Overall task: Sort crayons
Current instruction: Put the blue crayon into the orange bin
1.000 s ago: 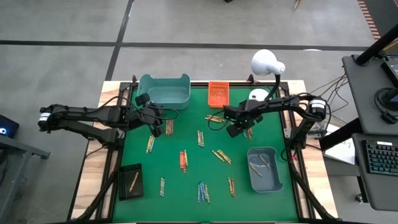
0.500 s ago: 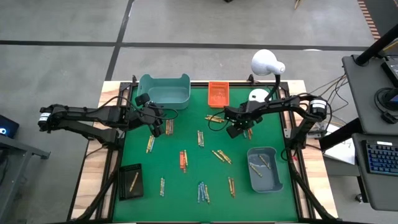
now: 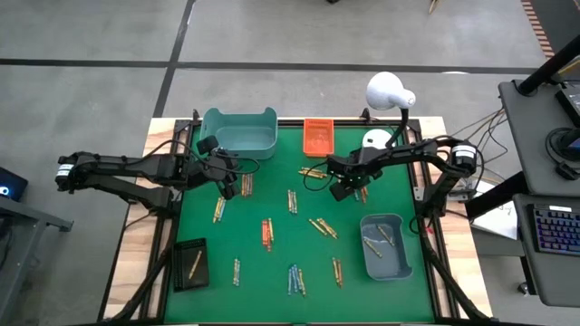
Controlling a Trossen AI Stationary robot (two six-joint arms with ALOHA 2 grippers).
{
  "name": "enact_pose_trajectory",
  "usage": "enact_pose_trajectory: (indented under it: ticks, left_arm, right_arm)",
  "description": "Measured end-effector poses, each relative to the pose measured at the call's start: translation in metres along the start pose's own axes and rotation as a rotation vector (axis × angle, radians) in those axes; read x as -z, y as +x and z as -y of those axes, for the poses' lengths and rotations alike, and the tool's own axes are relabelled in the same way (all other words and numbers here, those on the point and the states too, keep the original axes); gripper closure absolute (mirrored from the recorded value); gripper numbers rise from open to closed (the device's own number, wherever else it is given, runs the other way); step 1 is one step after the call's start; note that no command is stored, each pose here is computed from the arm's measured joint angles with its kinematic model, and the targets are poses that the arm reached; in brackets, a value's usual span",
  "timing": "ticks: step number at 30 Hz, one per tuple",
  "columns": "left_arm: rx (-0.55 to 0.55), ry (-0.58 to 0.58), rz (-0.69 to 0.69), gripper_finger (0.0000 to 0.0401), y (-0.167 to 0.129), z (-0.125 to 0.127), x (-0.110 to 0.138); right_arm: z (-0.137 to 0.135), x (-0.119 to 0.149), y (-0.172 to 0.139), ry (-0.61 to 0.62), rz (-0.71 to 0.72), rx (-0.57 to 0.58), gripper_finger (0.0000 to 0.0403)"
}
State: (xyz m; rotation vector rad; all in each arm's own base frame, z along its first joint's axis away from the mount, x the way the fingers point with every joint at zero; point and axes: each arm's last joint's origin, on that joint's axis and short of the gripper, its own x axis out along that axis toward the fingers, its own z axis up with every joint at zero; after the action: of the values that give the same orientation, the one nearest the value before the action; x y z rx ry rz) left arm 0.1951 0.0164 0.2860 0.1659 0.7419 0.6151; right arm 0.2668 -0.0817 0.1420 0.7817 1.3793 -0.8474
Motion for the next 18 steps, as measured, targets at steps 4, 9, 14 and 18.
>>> enact_pose_trajectory:
  ticks: [4,9,14,18]
  left_arm:
    - [0.0,0.0,0.0,0.0239,0.0,0.0,0.0]
    - [0.0,0.0,0.0,0.0239,0.0,-0.0001,0.0]
    - [0.0,0.0,0.0,0.0239,0.0001,0.0,0.0]
    - [0.0,0.0,0.0,0.0239,0.0,-0.0001,0.0]
  right_arm:
    - [0.0,-0.0001,0.0,0.0,0.002,0.001,0.0286]
    - [-0.0011,-0.0009,0.0,-0.017,0.009,-0.012,0.0354]
    - [-0.0012,-0.0009,0.0,-0.022,0.009,-0.013,0.0388]
    - [-0.0019,-0.002,-0.0029,-0.027,0.009,-0.011,0.0392]
